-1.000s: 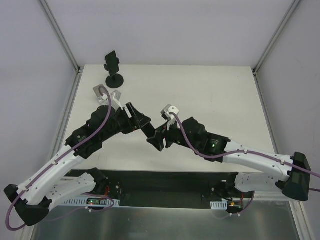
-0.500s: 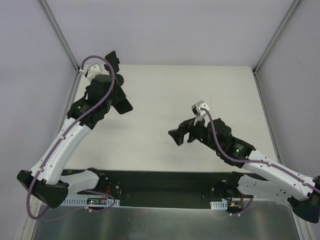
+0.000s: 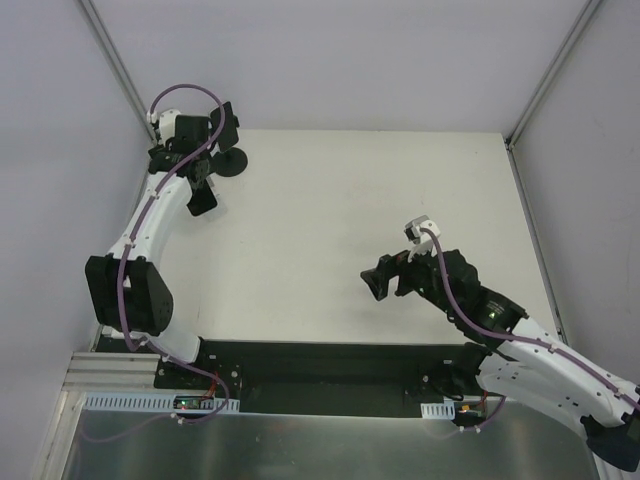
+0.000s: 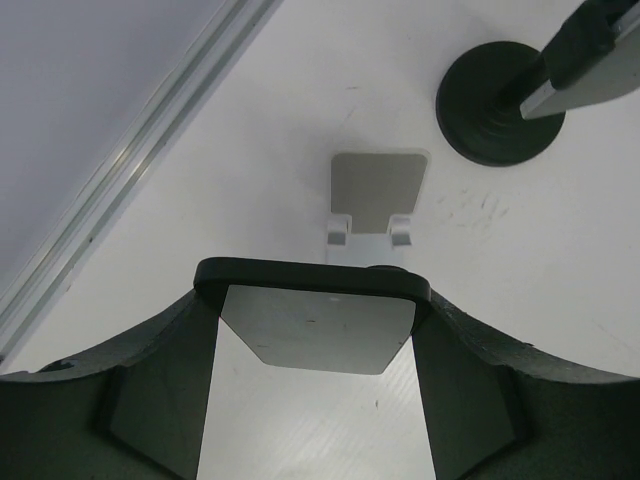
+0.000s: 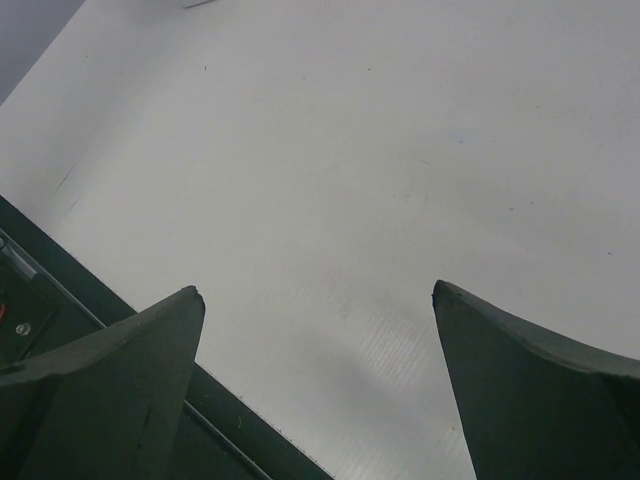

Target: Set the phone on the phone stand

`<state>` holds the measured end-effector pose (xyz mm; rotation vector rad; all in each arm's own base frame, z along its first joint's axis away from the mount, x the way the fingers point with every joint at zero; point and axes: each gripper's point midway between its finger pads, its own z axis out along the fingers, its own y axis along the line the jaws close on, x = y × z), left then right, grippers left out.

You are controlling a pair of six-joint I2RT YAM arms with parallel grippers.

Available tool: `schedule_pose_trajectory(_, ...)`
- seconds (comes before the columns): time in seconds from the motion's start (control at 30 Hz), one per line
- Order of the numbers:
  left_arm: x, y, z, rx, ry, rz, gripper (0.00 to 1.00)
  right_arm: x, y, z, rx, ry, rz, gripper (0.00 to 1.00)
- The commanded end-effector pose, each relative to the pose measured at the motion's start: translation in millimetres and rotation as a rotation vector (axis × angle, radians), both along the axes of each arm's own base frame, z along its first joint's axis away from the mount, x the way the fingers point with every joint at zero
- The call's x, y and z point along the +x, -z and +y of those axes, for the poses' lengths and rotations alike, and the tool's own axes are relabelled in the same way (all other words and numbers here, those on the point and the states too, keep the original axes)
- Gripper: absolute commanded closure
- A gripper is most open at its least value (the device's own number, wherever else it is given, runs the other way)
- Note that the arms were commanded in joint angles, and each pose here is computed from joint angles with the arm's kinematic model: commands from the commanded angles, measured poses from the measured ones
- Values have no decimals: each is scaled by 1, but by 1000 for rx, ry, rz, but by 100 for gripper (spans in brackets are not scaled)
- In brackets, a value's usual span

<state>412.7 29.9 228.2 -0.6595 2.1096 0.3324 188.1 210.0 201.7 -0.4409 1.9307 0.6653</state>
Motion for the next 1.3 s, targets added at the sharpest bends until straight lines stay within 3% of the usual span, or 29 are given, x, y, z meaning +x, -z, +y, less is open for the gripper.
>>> schedule_pose_trajectory(0.0, 39, -41, 18, 63, -24, -148, 100, 1, 2, -10, -13, 24, 4, 0)
schedule_pose_trajectory(0.3, 70, -28, 35, 152, -63, -137, 100, 1, 7, -24, -18, 51, 6, 0)
schedule_pose_trajectory(0.57, 85, -6, 37, 125, -116, -157, 100, 1, 5, -28, -8, 58, 9, 0)
schedule_pose_trajectory(1.27, 91, 47, 41, 119, -170, -200, 100, 2, 8, -26, 0, 56, 50, 0)
